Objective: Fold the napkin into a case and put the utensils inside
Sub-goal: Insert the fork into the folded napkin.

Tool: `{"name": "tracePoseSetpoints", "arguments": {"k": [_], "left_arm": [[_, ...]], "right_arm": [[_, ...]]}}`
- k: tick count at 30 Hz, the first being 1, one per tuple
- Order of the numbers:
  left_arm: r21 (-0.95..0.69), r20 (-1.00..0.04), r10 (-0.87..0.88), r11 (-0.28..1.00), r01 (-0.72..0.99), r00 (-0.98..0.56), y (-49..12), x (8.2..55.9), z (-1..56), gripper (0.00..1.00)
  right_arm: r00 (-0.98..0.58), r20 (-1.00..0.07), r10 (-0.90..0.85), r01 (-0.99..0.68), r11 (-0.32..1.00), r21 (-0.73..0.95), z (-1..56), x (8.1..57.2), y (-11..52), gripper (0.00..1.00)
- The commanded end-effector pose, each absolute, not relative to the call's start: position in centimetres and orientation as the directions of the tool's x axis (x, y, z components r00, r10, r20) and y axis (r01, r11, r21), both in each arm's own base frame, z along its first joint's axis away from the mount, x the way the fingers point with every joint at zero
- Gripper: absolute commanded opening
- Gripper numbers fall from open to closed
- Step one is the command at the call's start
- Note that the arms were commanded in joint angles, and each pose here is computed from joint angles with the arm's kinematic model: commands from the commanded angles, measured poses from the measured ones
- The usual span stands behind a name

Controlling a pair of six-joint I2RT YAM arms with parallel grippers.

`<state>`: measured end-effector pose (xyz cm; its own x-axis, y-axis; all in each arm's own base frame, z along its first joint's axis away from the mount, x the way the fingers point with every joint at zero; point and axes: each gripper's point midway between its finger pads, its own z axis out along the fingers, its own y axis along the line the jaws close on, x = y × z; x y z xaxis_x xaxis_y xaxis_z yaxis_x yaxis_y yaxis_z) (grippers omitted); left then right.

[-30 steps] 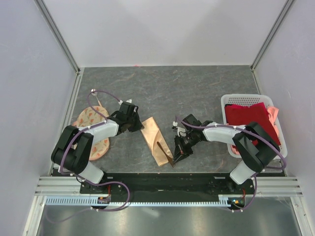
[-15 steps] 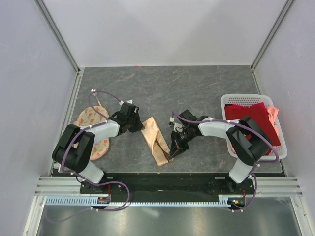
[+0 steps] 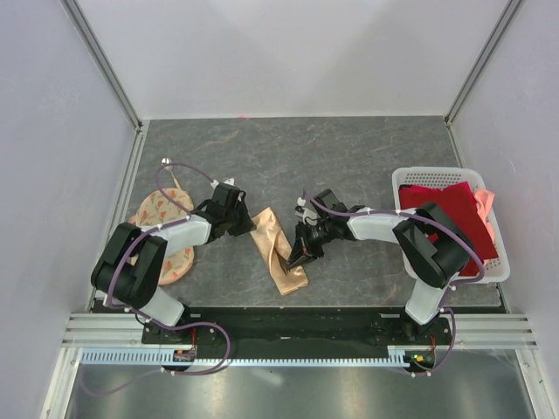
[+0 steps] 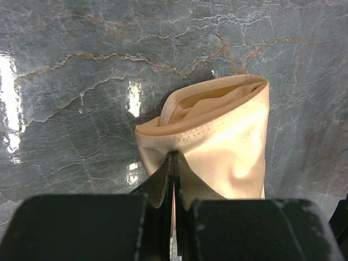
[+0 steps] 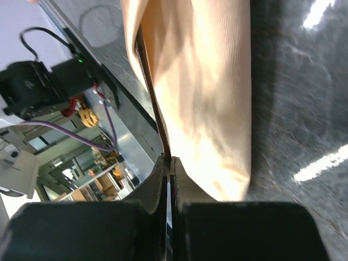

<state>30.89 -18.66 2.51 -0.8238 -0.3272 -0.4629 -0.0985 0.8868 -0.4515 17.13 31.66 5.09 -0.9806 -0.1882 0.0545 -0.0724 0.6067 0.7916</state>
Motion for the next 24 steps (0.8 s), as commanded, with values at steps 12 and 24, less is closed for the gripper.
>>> {"name": "tracePoseSetpoints", "arguments": {"k": [12, 24], "left_arm": [[-0.473, -0.499, -0.354, 0.876, -0.093, -0.791, -19.0, 31.0, 4.3, 0.02], [-0.577, -0.523, -0.437, 0.813, -0.073, -0.732, -17.4, 32.1, 11.8, 0.48]], "right_arm": [[-0.997, 0.033, -0.066, -0.006, 0.512, 0.859, 5.5, 19.4, 35.0, 0.0], [-0.992, -0.038, -0.12, -0.101, 0.572, 0.814, 4.6, 18.7, 33.7, 0.38]]}}
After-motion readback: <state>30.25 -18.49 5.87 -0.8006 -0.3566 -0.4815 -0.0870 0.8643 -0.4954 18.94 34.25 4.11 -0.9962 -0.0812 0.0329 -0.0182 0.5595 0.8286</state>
